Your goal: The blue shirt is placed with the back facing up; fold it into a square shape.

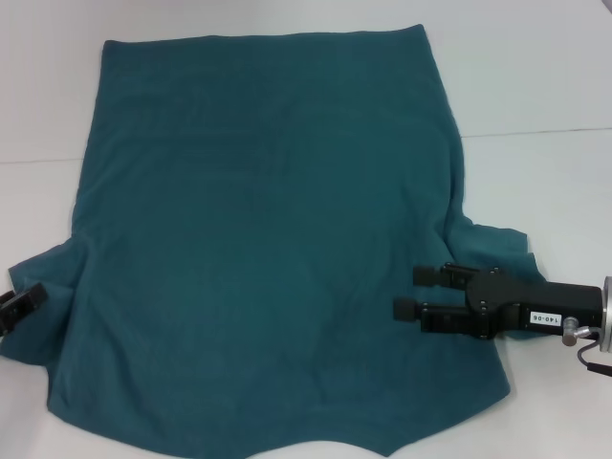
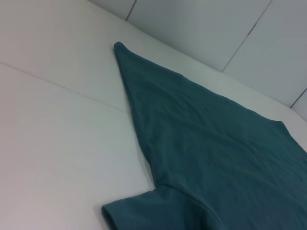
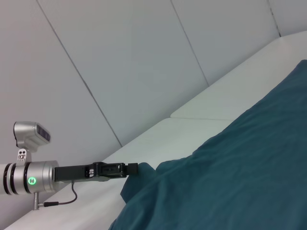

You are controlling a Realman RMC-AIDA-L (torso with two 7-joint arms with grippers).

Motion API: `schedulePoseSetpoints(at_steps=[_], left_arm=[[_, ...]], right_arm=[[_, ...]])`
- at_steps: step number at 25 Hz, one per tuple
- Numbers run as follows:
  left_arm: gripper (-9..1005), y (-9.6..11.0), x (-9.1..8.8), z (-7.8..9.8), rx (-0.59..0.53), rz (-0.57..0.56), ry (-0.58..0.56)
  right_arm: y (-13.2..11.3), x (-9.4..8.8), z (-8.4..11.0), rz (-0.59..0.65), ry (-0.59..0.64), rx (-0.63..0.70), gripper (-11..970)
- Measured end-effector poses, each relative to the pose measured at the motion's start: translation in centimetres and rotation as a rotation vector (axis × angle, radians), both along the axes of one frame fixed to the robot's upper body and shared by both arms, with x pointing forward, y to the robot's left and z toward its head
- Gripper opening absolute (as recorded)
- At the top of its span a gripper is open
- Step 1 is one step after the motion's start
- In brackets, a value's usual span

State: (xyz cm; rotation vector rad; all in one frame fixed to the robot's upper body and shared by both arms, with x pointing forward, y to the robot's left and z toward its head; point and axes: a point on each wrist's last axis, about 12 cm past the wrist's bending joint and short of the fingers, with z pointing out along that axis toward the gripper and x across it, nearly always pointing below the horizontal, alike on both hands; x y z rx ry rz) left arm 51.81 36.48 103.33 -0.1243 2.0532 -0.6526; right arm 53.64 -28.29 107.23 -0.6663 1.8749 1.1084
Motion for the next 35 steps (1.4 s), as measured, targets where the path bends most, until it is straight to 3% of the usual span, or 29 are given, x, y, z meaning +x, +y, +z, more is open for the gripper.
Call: schedulePoseSetpoints(at_steps=[1, 12, 20, 35], left_arm=[[728, 0.0, 0.0, 0.0, 0.001, 0.000, 0.000], [250, -0.1, 0.1, -0.1, 0.013, -0.011, 0.010], [49, 0.1, 0.2, 0.2, 0.018, -0.010, 0.006], [21, 2.6, 1.9, 1.9, 0.151, 0.049, -0.011]], right_arm=[[0.0, 0.0, 0.0, -0.001, 0.000, 0.000, 896], [-0.1, -0.1, 0.0, -0.005, 0.001, 0.001, 896], [-0.1, -0.1, 0.0, -0.013, -0.005, 0.009, 897], [0.8, 0.0, -0.4, -0.028, 0.004, 0.024, 896]])
